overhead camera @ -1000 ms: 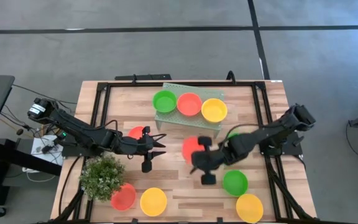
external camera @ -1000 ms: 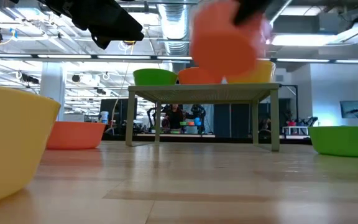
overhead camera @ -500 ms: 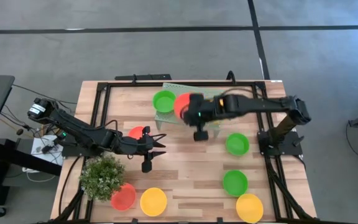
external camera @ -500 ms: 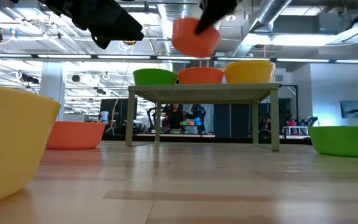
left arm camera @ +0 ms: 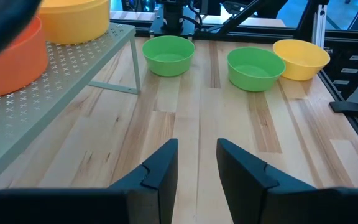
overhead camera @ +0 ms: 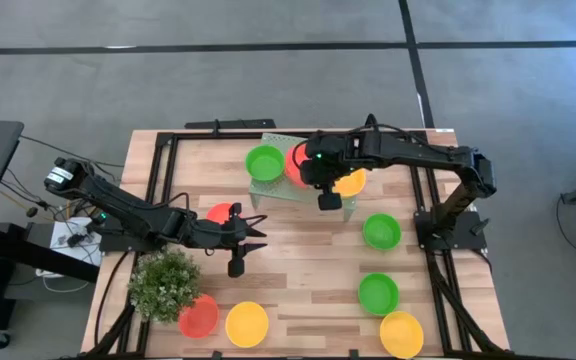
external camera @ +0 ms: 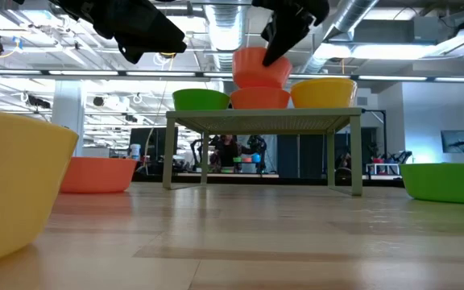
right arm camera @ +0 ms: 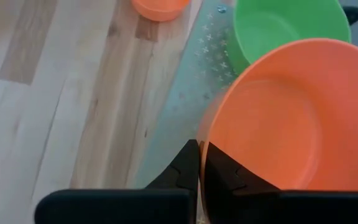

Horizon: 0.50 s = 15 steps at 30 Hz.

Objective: Pick & Place Mini bowls
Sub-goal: Stack the orange bowl on top of the orange bowl on the shelf

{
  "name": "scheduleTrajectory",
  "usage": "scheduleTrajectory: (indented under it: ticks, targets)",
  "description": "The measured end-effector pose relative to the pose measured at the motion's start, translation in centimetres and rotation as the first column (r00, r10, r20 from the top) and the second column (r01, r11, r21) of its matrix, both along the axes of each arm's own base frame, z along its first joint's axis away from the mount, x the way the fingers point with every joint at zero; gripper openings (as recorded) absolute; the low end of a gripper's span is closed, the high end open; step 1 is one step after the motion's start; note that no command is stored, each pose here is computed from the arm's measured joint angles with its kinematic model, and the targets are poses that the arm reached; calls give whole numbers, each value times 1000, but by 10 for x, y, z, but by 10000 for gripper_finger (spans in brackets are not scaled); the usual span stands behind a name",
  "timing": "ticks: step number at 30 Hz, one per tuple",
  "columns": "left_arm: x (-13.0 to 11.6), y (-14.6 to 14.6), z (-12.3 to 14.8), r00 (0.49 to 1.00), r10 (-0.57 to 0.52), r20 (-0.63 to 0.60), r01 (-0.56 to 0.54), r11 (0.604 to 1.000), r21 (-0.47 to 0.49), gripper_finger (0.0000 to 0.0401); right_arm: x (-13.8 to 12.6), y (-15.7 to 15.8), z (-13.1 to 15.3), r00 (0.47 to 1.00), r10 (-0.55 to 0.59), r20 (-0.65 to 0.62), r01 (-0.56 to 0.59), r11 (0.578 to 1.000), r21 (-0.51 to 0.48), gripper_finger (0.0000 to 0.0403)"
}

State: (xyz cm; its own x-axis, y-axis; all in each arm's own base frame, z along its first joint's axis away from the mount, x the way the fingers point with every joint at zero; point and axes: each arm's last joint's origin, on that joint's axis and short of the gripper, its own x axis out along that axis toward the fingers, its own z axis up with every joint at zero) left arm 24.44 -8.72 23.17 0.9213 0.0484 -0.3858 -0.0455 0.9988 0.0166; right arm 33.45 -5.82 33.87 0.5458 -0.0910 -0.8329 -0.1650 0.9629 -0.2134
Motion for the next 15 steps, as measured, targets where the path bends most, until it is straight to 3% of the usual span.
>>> scheduleTrajectory:
  ticks: [11, 15]
  targets:
    - [0, 0, 0, 1000, 0, 1, 0, 1000, -1, 112, 10, -8, -25, 993, -4, -122, 5, 1000, 8, 12]
    - [0, 0, 0, 1000, 0, 1, 0, 1000, -1, 112, 13, -10, -23, 994, -17, -109, 15, 1000, -19, 24]
